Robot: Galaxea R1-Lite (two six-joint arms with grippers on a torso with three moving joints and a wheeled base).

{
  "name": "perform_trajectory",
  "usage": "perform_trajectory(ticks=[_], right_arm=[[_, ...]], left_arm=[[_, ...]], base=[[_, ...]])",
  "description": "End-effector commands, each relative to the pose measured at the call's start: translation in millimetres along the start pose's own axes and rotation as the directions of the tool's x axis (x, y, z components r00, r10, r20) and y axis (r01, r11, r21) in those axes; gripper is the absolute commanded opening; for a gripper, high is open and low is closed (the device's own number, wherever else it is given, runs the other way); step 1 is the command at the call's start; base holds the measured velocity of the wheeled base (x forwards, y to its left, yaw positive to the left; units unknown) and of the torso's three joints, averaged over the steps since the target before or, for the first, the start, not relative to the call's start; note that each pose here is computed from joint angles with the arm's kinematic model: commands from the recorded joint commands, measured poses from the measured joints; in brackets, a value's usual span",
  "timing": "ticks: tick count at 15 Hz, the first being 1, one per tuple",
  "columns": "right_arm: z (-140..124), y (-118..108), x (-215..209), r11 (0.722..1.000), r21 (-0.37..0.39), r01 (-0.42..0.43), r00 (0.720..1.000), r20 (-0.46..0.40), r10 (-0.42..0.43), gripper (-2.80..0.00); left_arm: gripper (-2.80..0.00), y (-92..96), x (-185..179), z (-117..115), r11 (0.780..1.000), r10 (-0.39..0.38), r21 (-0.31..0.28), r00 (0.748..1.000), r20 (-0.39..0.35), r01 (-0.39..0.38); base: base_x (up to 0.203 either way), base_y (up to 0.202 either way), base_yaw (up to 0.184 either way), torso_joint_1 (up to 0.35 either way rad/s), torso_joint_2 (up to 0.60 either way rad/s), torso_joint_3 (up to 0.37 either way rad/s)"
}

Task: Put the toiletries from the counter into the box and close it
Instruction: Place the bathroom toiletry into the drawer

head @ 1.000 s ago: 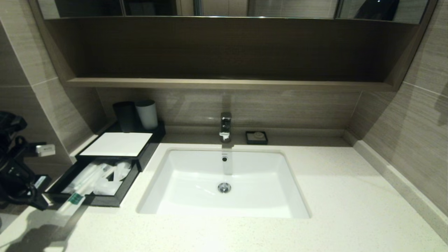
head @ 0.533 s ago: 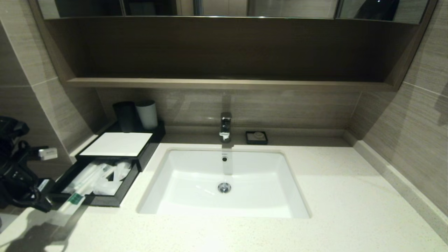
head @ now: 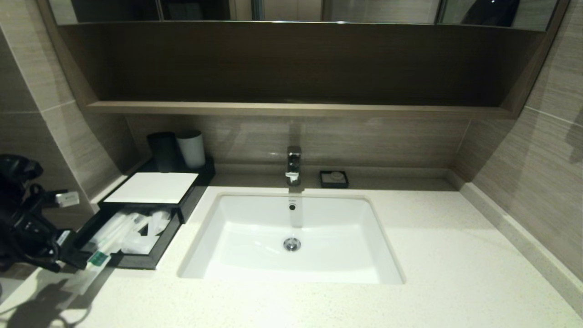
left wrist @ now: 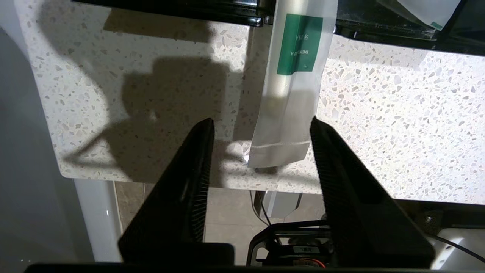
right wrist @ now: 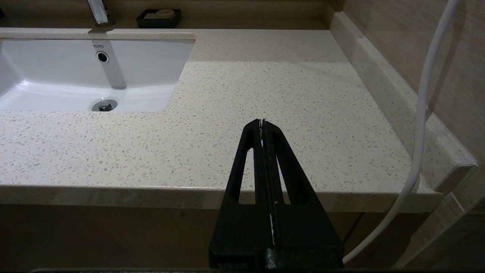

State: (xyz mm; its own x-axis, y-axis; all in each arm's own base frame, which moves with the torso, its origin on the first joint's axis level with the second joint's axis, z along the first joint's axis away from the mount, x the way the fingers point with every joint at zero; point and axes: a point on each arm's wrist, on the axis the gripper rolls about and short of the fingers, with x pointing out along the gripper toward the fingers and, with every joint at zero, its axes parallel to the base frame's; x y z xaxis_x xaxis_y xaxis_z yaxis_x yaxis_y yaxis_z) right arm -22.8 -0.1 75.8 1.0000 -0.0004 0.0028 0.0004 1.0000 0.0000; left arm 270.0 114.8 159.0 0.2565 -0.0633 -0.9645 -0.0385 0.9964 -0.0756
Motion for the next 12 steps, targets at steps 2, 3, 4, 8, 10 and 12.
perform_trajectory(ticks=[2,3,4,8,10,12], right_arm=[[-0.4,0.0,0.1,1.0,0.0,0.0,1.0,-0.001,0.0,-2.8],[-0.4,0.0,0.1,1.0,0.0,0.0,1.0,-0.001,0.0,-2.8],[-0.4,0.0,0.1,1.0,0.0,0.0,1.0,-0.001,0.0,-2.8],[-0.4,0.0,0.1,1.0,0.0,0.0,1.0,-0.001,0.0,-2.8],[-0.4,0.0,0.1,1.0,0.0,0.0,1.0,-0.001,0.0,-2.8],[-0.4,0.0,0.1,1.0,0.0,0.0,1.0,-0.001,0.0,-2.8]], left_arm=[[0.0,1.8,11.5,1.9,0.999,-0.044,-0.004,0.999,-0.028,0.043],[0.0,2.7,13.9,3.2,0.999,-0.046,-0.005,0.998,-0.032,0.046],[0.0,3.2,15.6,3.7,0.999,-0.048,-0.005,0.998,-0.035,0.048],[0.0,3.9,23.0,4.9,0.997,-0.078,-0.011,0.996,-0.048,0.078],[0.0,3.2,25.8,4.1,0.996,-0.094,-0.014,0.994,-0.056,0.093],[0.0,1.9,26.9,4.3,0.995,-0.101,-0.012,0.993,-0.058,0.1]], base=[[0.0,0.0,0.0,0.0,0.0,0.0],[0.0,0.0,0.0,0.0,0.0,0.0],[0.0,0.0,0.0,0.0,0.0,0.0],[0.0,0.0,0.0,0.0,0.0,0.0],[0.0,0.0,0.0,0.0,0.0,0.0],[0.0,0.0,0.0,0.0,0.0,0.0]])
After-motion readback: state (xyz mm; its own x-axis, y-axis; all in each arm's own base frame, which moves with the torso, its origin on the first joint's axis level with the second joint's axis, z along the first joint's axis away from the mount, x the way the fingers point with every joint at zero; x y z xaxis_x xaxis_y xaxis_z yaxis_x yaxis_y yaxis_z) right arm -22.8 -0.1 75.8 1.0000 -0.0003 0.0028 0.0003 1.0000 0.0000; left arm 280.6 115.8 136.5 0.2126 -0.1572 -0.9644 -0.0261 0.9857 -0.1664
